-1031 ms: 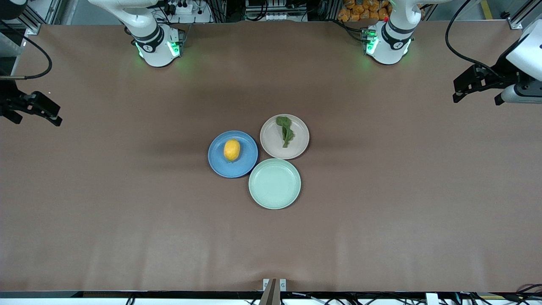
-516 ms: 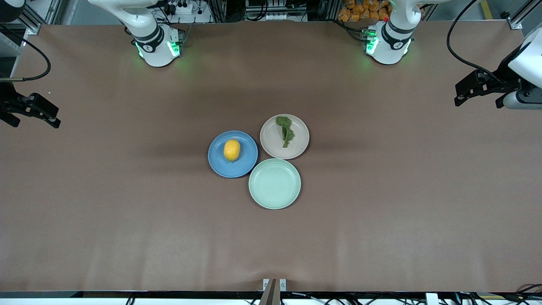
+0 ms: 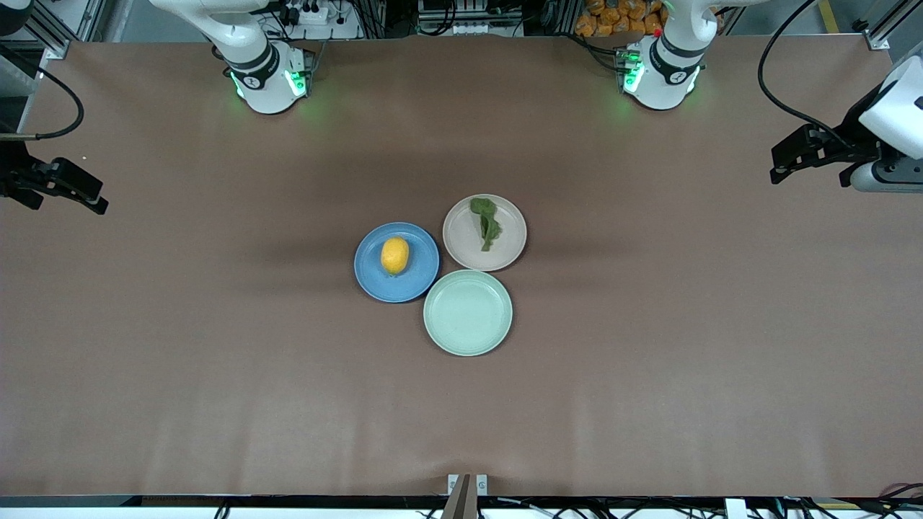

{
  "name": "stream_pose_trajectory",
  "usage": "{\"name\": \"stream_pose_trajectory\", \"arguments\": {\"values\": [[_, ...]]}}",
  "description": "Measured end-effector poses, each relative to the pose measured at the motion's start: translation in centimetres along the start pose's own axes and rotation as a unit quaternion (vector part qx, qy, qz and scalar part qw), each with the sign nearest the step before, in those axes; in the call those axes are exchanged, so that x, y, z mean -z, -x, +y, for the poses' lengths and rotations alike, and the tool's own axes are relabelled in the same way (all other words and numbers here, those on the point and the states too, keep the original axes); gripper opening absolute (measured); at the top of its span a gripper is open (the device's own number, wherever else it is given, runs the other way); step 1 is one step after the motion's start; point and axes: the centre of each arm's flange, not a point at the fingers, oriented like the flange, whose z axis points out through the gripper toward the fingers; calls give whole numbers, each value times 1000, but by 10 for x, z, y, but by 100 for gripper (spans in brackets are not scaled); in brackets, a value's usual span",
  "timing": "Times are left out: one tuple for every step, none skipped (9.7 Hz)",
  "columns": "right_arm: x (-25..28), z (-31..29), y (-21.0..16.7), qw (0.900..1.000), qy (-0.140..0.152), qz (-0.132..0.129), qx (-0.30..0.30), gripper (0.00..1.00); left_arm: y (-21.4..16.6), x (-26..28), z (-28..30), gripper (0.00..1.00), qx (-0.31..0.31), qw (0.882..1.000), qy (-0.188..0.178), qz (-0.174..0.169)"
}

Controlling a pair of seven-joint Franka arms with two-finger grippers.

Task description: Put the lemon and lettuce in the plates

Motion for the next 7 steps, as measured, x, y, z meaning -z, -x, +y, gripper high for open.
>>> {"name": "stream_pose_trajectory", "arguments": {"values": [[1,1,-2,1000,0,0,-1,100,0,0,1,100,3,1000,0,0],[1,1,-3,1000,0,-1,-2,100,0,0,1,100,7,1000,0,0],[1,1,-3,1000,0,-2,-2,100,0,0,1,100,9,1000,0,0],[1,1,-3,1000,0,-6,-2,100,0,0,0,100,9,1000,0,0],[0,1,-2,1000,0,-10,-2,100,0,0,1,100,9,1000,0,0],[0,1,-2,1000,1,-11,-2,100,0,0,3,100,7,1000,0,0],[0,1,-2,1000,1,-11,-2,100,0,0,6,100,4,1000,0,0]]}}
